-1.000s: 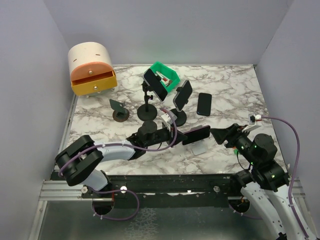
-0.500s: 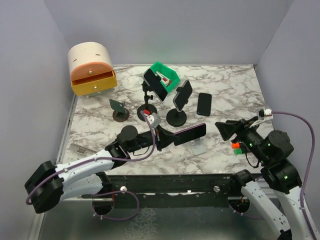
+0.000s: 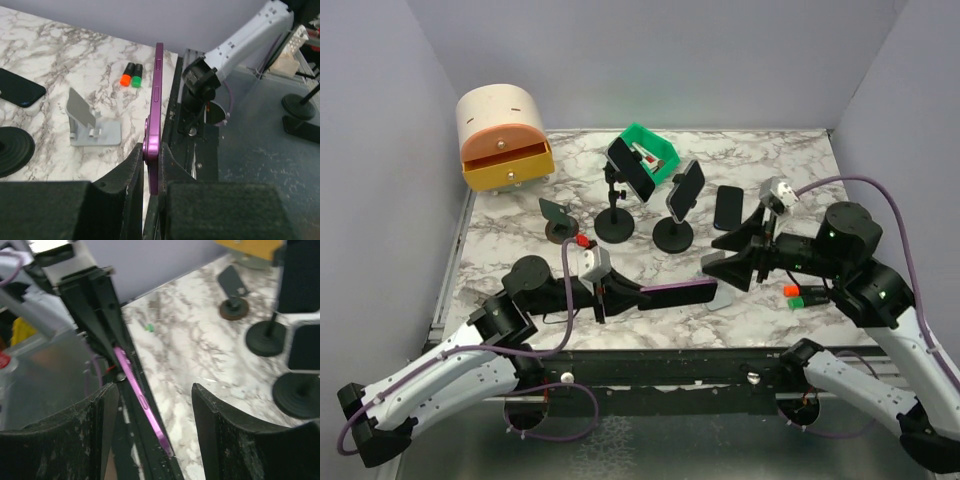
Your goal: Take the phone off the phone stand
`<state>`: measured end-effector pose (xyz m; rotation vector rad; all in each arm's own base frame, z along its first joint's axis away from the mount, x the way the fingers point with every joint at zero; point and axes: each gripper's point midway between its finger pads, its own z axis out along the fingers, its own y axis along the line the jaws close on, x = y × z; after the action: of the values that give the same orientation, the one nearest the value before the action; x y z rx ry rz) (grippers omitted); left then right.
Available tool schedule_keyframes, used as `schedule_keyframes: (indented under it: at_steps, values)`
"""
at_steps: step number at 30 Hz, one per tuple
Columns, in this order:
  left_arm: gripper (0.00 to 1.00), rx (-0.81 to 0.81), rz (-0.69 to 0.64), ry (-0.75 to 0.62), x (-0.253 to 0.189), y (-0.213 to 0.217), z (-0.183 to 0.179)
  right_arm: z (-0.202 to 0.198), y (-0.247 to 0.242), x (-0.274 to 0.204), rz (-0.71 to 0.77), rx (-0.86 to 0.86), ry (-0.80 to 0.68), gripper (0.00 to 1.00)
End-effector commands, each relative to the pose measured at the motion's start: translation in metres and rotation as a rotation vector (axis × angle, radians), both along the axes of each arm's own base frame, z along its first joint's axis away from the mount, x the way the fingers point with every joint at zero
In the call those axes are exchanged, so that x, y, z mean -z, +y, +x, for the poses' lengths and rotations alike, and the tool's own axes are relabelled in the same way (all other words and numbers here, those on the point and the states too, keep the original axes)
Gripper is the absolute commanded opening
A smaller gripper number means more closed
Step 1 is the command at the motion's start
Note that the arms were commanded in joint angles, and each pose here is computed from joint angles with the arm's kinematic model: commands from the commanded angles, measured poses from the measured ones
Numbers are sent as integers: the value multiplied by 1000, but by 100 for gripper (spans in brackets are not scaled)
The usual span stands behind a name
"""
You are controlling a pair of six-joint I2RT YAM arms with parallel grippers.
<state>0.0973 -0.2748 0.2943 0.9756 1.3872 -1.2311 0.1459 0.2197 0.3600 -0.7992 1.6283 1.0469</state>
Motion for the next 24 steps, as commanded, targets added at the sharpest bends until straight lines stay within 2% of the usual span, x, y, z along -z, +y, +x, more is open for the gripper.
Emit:
schedule_keyframes:
  at_steps: [1, 10, 14, 24]
  values:
    - [0, 97, 36, -38, 0, 14, -26, -48, 28, -12, -9, -341, -1, 65]
    - [0, 154, 65, -95, -7, 28, -43, -70, 67, 28, -233, -511, 157, 65]
    - [0, 164, 56, -117, -13, 30, -46, -78, 73, 45, -331, -539, 151, 65]
    - [0, 168, 50, -129, -21, 29, -46, -75, 74, 64, -390, -509, 135, 64]
